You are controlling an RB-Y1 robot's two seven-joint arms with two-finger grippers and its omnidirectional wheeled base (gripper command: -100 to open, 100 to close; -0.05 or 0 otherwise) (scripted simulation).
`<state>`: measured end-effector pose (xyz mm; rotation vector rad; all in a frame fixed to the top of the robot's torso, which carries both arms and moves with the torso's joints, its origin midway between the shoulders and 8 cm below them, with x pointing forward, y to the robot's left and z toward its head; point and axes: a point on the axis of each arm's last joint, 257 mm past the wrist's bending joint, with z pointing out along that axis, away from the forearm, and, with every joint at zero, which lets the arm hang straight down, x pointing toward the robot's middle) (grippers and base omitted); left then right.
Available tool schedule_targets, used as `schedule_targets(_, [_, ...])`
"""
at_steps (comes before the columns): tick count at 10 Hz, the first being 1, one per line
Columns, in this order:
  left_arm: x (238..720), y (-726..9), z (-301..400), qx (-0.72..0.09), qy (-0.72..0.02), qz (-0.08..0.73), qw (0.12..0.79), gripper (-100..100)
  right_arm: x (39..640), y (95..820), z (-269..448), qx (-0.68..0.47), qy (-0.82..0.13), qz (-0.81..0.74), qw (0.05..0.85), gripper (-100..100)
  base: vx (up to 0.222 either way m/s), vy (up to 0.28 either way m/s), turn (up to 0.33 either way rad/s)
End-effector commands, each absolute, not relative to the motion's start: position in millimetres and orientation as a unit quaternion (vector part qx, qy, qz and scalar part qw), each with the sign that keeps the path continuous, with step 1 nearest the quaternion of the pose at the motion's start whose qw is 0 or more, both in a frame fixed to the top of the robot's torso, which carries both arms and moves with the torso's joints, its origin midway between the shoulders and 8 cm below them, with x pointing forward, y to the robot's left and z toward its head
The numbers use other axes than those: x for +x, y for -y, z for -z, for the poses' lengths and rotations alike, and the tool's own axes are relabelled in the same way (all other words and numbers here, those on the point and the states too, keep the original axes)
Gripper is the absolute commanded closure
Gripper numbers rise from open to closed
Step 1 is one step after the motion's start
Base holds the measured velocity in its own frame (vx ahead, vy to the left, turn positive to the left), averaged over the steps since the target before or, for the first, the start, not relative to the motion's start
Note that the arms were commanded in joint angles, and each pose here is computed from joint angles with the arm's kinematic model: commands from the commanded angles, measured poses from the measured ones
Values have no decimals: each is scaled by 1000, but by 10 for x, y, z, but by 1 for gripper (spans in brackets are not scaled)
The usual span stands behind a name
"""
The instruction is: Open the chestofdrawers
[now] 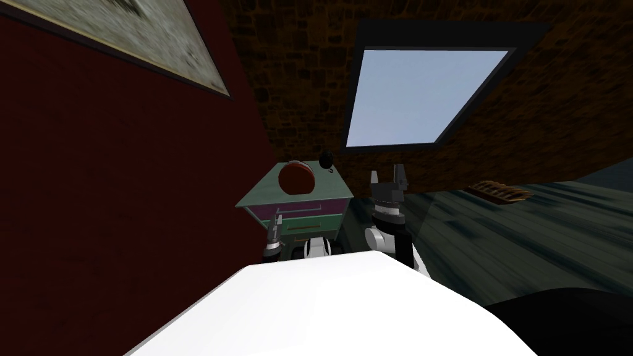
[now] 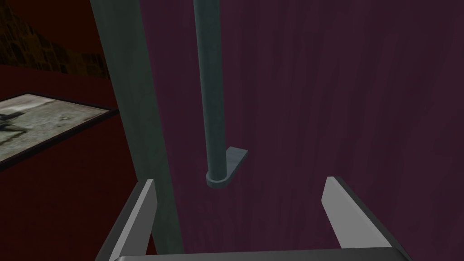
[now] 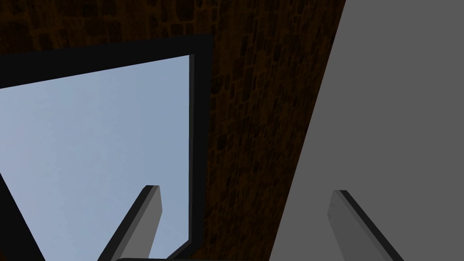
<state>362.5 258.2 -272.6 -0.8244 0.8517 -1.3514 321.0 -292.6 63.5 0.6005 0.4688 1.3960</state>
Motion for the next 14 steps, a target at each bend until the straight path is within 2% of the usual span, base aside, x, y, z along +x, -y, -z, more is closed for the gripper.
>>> schedule_targets(1, [3826,-2588,2641,-359,-372,589,621,-100,3210,2926,-635,270,-210,-627,700,0,-27,-9,16])
schedule_targets(2, [3760,-2586,2652,-359,-371,589,621,-100,3210,2926,-635,270,-210,-627,700,0,-12,-5,2])
schedule_targets(3, [3702,-2580,2701,-359,-372,588,622,100,3210,2926,-635,270,-210,-627,700,0,10,3,-16])
schedule_targets(7, [3487,-2566,2782,-361,-371,587,622,100,3210,2926,-635,270,-211,-627,700,0,25,9,-12])
schedule_targets(8, [3559,-2606,2773,-358,-380,585,621,-100,3210,2926,-635,270,-210,-627,700,0,-24,-7,12])
schedule_targets(14, [3836,-2629,2738,-364,-393,581,613,-100,3210,2926,-635,270,-210,-627,700,0,-44,-14,10])
